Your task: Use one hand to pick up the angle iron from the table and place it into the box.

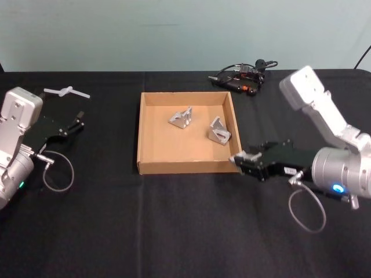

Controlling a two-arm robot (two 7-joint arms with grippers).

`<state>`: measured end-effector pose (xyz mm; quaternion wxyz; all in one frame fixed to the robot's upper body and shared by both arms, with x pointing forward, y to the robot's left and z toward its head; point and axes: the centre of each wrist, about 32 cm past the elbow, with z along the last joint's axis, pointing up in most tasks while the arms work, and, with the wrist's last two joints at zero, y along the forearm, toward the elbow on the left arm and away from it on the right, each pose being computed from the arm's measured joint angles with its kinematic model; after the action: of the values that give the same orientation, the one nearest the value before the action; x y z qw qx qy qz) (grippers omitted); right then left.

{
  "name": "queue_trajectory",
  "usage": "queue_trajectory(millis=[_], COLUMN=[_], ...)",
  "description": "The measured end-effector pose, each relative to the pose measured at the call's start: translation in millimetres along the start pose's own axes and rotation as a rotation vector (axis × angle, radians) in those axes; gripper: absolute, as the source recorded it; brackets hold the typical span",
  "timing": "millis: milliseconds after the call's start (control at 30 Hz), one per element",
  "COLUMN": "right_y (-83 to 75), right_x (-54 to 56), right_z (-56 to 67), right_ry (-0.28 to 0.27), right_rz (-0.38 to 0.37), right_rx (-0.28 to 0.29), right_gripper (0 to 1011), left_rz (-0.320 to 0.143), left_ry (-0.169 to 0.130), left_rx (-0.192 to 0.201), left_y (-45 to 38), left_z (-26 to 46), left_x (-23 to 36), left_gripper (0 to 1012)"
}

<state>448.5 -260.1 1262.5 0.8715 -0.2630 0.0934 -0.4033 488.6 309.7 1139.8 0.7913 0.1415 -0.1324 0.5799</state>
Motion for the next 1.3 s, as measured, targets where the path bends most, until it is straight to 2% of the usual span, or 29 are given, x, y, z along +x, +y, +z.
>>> queue_trajectory(millis=[167,333,433,467,633,900,1033,1300], right_y=[-3.0,8.6,26.0,26.0,59.5,101.5,116.0,130.8], right_x=[4.7,13.6,19.4,19.4,24.2,27.7,29.0,30.3], right_z=[21.9,40.0,51.4,51.4,64.6,75.8,78.2,75.5], right_ry=[-0.011,-0.009,-0.008,-0.008,-0.028,-0.047,-0.049,-0.039], right_rz=[-0.006,-0.008,-0.003,-0.003,-0.01,-0.005,-0.001,-0.007], right_rx=[0.038,0.053,0.054,0.054,0.056,0.02,0.006,-0.019], right_gripper=[446,446,446,446,446,446,446,446], left_rz=[0.0,0.0,0.0,0.0,0.0,0.0,0.0,0.0], left_ry=[0.0,0.0,0.0,0.0,0.0,0.0,0.0,0.0], left_rx=[0.0,0.0,0.0,0.0,0.0,0.0,0.0,0.0], left_y=[0.0,0.0,0.0,0.0,0.0,0.0,0.0,0.0], left_z=[0.0,0.0,0.0,0.0,0.0,0.0,0.0,0.0], left_x=[0.0,0.0,0.0,0.0,0.0,0.0,0.0,0.0], left_gripper=[1005,1005,1005,1005,1005,1005,1005,1005])
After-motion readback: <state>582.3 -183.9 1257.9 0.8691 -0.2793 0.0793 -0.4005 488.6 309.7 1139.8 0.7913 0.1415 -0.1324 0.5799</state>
